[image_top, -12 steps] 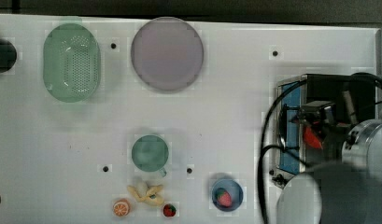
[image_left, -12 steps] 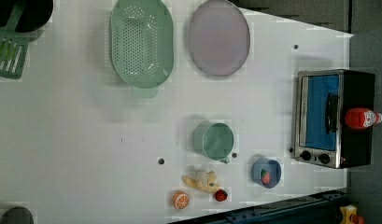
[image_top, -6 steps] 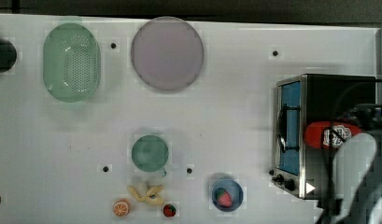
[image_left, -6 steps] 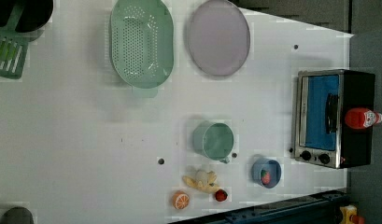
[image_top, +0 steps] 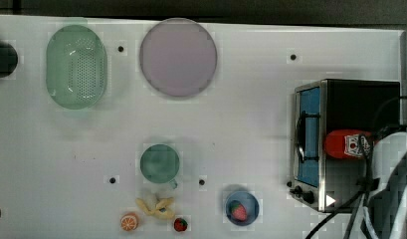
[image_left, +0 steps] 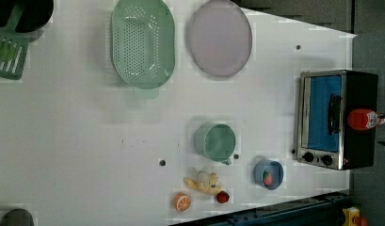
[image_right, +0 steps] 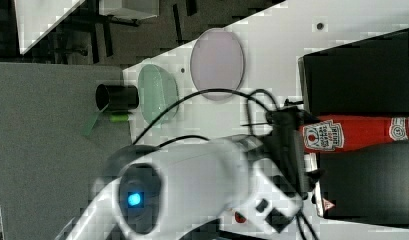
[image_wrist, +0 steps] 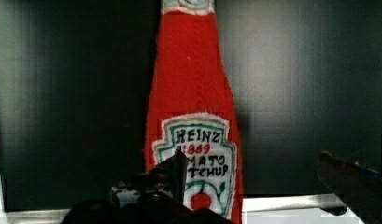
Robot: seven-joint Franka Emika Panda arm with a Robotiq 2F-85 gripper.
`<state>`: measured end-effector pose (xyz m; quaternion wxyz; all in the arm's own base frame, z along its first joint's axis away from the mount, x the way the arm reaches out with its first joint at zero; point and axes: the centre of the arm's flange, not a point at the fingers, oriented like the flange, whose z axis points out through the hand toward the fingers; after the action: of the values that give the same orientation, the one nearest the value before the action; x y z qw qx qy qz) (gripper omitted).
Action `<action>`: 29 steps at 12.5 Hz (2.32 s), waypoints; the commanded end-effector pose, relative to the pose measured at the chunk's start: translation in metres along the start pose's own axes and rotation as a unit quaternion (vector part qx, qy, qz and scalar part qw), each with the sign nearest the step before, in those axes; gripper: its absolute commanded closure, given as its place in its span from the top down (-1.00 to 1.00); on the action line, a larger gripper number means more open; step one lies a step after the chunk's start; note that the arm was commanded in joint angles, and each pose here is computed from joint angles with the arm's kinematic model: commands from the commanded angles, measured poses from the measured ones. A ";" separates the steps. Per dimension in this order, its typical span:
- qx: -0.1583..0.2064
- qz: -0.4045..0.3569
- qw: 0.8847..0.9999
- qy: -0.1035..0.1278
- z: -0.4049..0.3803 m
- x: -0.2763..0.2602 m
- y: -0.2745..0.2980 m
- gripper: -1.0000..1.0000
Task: Pick Ketchup from oven and place it on table.
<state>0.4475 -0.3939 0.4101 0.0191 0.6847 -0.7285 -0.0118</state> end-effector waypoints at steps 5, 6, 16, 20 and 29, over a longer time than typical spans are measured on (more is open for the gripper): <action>0.016 0.020 1.000 0.005 0.034 0.000 -0.031 1.00; 0.014 0.021 1.000 0.001 0.038 -0.001 -0.031 1.00; 0.042 -0.073 0.996 0.015 -0.118 -0.060 -0.060 0.21; 0.045 -0.226 0.973 -0.034 -0.176 -0.225 -0.086 0.21; -0.019 -0.362 0.932 -0.025 -0.051 -0.379 -0.093 0.21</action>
<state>0.5655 -0.0051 0.4305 0.0234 0.9037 -0.4180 -0.0895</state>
